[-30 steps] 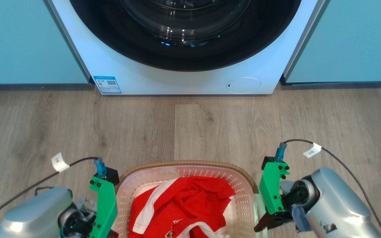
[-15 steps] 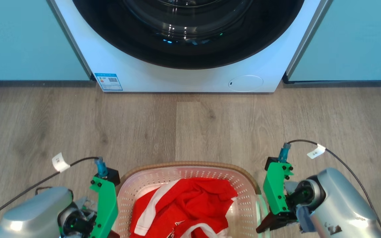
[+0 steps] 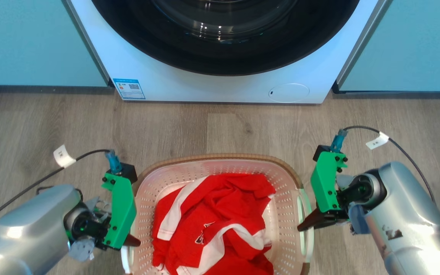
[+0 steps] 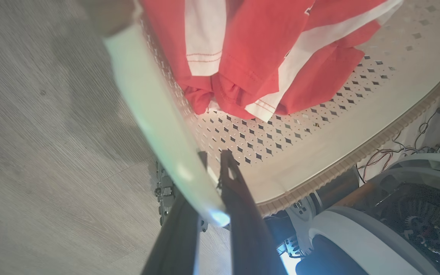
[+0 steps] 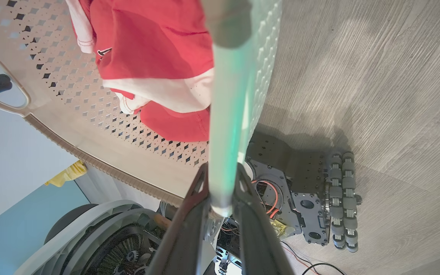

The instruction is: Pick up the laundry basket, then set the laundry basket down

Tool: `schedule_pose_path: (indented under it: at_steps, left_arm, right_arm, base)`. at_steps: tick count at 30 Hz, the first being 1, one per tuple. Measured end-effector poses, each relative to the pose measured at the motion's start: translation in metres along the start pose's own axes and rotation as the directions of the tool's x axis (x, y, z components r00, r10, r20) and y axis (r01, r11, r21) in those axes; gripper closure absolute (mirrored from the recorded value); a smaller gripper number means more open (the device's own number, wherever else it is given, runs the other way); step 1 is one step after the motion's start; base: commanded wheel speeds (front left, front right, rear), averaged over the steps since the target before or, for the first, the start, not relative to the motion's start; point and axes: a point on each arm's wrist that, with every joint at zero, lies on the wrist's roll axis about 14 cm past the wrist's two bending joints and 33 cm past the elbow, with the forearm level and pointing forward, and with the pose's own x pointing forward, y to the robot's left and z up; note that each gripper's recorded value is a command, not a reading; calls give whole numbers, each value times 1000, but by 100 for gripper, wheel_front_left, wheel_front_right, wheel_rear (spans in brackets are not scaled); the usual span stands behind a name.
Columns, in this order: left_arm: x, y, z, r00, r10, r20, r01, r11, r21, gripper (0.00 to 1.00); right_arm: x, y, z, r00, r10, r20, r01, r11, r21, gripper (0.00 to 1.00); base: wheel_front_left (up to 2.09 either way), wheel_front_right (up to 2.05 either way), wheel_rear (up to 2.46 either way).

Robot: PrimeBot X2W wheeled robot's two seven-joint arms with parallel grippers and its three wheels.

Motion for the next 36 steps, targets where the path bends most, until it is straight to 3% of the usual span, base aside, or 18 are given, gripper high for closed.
schedule_pose_path:
  at_steps: [36]
  left_arm:
    - [1, -3, -1, 999, -9, -35, 9, 1000, 0, 100]
  right_arm:
    - [-2, -3, 7, 1000, -6, -14, 6, 1000, 12, 100]
  base:
    - [0, 0, 0]
